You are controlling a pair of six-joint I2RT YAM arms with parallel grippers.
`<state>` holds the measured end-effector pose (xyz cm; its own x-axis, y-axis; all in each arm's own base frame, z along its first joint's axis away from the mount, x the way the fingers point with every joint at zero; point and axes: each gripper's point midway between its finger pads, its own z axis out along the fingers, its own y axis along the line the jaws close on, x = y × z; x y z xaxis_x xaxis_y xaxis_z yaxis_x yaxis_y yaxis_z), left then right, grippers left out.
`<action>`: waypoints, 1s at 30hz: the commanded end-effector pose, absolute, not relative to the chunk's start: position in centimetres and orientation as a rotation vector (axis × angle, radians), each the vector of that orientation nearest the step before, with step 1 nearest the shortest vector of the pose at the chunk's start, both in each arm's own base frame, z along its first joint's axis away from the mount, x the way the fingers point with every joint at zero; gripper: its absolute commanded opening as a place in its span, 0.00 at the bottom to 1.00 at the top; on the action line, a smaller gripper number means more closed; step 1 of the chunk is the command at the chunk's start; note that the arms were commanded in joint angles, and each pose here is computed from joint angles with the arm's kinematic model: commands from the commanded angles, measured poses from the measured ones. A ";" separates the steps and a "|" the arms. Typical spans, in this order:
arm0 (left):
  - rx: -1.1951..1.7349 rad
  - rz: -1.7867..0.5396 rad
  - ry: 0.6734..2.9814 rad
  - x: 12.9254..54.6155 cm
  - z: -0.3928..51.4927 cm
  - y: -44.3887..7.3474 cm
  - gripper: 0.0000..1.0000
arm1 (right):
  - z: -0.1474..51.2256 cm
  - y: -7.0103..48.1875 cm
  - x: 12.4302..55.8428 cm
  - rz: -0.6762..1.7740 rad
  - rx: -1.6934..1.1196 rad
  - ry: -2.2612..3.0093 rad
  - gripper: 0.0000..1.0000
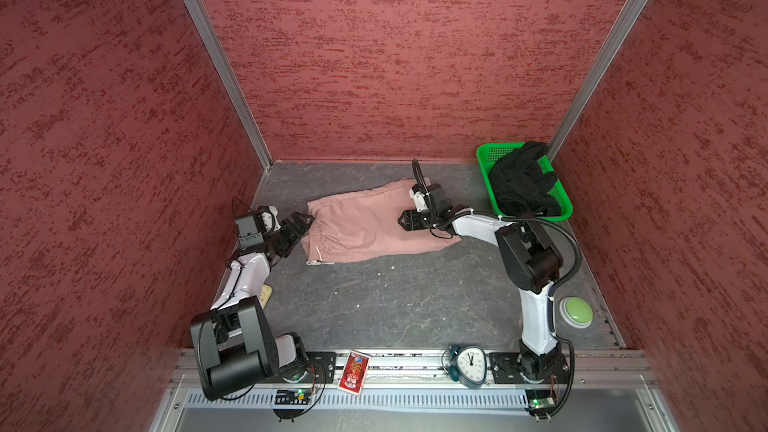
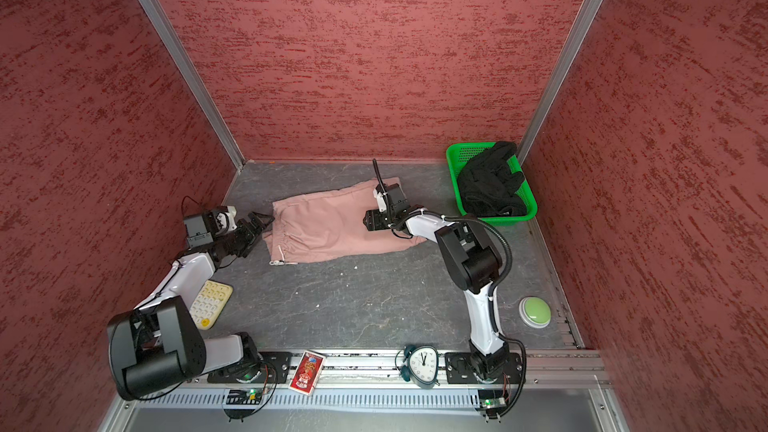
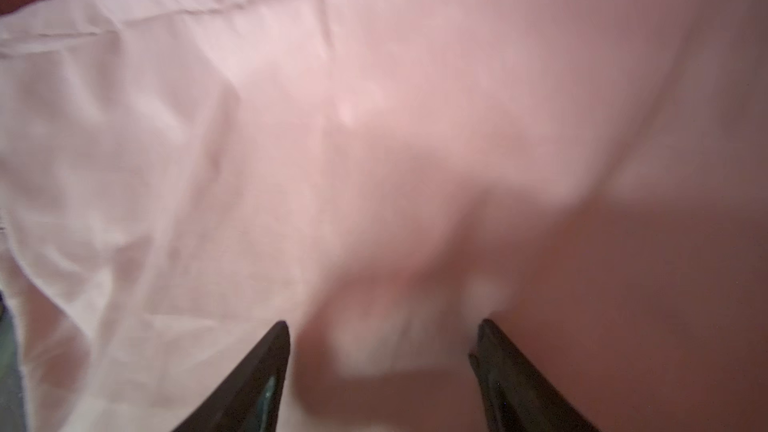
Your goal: Fold and stack the shorts
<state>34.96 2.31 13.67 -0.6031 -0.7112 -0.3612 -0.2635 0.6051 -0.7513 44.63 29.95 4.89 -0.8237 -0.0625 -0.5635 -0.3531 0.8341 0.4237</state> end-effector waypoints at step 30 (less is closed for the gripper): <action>-0.672 -0.893 2.344 35.6 10.8 -2.1 0.99 | 12.9 33.1 34.6 0.325 -0.838 2.185 0.78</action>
<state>36.17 -3.79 10.84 -0.7663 -0.5632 -0.3092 -0.2012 0.6674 -0.7170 35.30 31.02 14.52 -0.6305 -0.2653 -0.7294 -0.5614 0.8049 0.1925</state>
